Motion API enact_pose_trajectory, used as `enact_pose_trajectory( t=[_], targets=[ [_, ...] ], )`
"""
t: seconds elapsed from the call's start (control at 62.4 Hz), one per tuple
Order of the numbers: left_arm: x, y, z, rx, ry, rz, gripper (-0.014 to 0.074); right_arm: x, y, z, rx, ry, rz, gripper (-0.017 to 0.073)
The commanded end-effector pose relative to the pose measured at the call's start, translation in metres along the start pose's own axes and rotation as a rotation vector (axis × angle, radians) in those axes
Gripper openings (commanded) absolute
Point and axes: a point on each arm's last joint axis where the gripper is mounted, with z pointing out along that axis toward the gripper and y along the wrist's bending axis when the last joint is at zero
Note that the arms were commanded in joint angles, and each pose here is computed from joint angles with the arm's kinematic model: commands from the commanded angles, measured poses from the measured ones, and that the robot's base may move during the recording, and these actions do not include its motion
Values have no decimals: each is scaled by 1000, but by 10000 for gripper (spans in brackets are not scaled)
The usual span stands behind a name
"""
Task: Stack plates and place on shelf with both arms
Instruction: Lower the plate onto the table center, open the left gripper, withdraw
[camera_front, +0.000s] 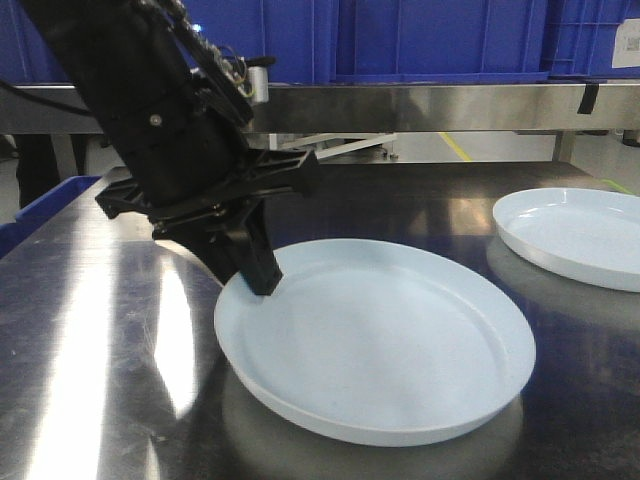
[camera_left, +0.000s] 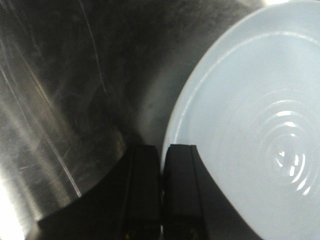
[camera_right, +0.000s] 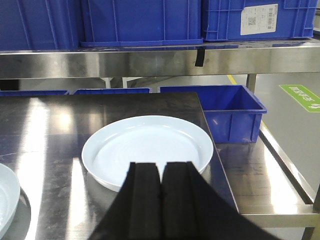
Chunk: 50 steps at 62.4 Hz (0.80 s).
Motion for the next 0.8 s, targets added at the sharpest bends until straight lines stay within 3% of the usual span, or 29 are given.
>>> enact_pose_trajectory(
  t=[0.0, 0.176, 0.481, 0.609, 0.785],
  targets=[
    [-9, -12, -20, 40, -90, -2, 87, -14, 0, -3, 7, -124, -14, 56],
    [-11, -13, -23, 45, -87, 1, 134, -14, 0, -3, 7, -124, -14, 56],
    [-16, -17, -32, 56, -85, 9, 403, -14, 0, -3, 7, -124, -14, 56],
    [-18, -21, -45, 66, -103, 24, 420, -14, 0, -3, 7, -124, -14, 56],
    [-15, -25, -95, 19, -224, 111, 409, -14, 0, -3, 7, -124, -14, 56]
  ],
)
